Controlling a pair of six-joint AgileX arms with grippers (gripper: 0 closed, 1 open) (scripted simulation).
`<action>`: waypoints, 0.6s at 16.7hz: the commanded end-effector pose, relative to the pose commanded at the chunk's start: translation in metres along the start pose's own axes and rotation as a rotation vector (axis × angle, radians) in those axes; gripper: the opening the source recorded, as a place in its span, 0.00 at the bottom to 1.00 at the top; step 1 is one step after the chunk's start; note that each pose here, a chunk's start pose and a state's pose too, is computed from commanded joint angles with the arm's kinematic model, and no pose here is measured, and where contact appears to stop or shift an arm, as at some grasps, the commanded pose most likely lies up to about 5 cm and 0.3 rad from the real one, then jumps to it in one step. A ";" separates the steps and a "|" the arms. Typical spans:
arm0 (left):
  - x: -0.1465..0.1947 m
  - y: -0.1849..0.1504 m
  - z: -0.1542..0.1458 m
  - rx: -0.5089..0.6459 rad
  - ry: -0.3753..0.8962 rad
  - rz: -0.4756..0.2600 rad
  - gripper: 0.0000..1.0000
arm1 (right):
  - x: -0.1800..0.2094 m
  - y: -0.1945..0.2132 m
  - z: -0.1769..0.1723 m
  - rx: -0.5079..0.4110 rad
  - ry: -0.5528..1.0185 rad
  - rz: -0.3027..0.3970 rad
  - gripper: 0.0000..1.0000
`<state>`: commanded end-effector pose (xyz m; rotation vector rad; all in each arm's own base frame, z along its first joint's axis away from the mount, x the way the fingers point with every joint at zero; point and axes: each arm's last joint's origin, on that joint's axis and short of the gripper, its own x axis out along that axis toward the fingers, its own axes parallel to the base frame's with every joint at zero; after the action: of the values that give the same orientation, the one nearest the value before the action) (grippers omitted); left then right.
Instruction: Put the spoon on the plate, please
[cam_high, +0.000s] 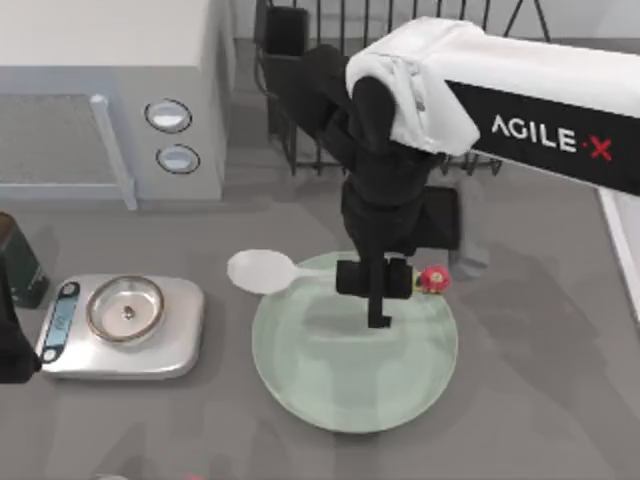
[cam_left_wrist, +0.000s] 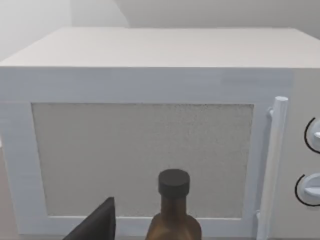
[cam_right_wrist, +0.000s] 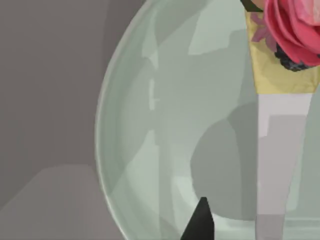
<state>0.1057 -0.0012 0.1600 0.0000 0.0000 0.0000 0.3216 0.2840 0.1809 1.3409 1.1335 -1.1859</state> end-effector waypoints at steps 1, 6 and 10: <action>0.000 0.000 0.000 0.000 0.000 0.000 1.00 | 0.000 0.002 0.001 0.005 0.006 0.010 0.00; 0.000 0.000 0.000 0.000 0.000 0.000 1.00 | 0.001 0.005 0.000 0.008 0.038 0.033 0.00; 0.000 0.000 0.000 0.000 0.000 0.000 1.00 | 0.004 -0.003 -0.006 -0.016 0.054 0.015 0.00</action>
<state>0.1057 -0.0012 0.1600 0.0000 0.0000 0.0000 0.3194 0.2904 0.1768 1.3746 1.1668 -1.1336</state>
